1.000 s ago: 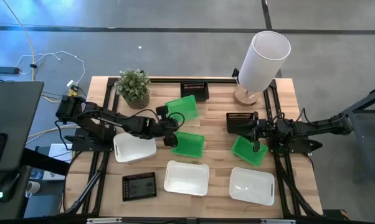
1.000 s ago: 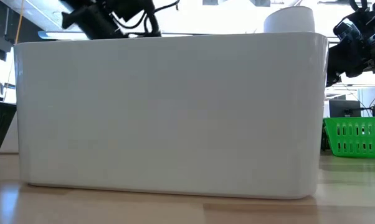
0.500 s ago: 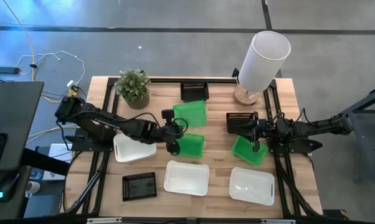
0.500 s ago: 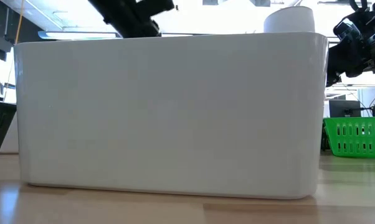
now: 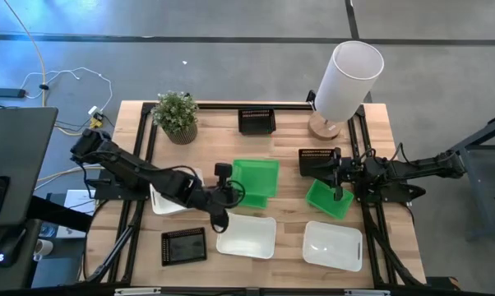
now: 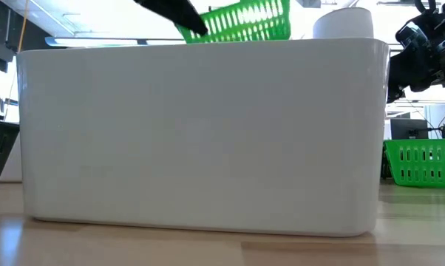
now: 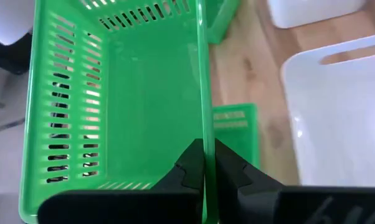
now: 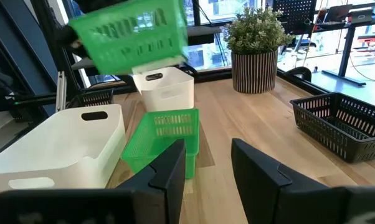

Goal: Stack baskets by color
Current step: Stack the top left green bin on the left green bin

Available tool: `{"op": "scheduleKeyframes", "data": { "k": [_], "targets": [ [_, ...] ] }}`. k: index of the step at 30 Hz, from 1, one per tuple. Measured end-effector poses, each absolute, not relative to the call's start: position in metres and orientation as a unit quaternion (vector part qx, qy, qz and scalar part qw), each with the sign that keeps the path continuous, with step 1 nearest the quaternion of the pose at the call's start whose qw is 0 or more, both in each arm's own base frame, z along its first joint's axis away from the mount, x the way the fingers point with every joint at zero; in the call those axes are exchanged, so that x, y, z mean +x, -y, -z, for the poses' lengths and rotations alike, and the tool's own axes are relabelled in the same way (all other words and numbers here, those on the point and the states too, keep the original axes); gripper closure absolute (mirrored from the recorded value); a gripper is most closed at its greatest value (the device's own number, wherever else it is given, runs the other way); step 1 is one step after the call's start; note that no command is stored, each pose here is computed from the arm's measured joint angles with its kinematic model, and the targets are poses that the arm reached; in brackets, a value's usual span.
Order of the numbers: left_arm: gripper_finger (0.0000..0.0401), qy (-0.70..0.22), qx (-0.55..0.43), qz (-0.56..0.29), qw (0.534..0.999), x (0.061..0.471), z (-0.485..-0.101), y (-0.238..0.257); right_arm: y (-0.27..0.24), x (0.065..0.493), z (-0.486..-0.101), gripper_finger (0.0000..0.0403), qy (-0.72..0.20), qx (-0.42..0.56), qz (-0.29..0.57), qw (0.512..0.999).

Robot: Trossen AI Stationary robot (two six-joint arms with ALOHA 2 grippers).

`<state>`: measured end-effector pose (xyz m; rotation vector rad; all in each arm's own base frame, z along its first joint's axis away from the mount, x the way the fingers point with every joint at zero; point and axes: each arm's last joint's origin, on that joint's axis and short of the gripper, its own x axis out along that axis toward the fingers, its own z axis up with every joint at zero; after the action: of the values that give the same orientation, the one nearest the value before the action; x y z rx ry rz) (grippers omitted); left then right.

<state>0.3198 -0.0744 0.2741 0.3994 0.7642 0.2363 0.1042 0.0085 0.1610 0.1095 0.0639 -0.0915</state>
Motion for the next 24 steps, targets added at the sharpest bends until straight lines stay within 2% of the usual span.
{"op": "scheduleKeyframes", "data": {
  "k": [8, 15, 24],
  "targets": [
    [0.0401, -0.405, 0.170, -0.053, 0.897, 0.311, -0.279, 0.091, -0.008, 0.104, -0.161, 0.0284, -0.032, 0.055, 0.046, 0.997],
    [0.0401, -0.440, 0.162, -0.060, 0.881, 0.311, -0.268, 0.082, -0.008, 0.104, -0.161, 0.0284, -0.032, 0.055, 0.046, 0.997],
    [0.0401, -0.498, 0.120, -0.043, 0.858, 0.329, -0.234, 0.065, -0.008, 0.104, -0.161, 0.0284, -0.032, 0.055, 0.046, 0.997]
  ]
}}
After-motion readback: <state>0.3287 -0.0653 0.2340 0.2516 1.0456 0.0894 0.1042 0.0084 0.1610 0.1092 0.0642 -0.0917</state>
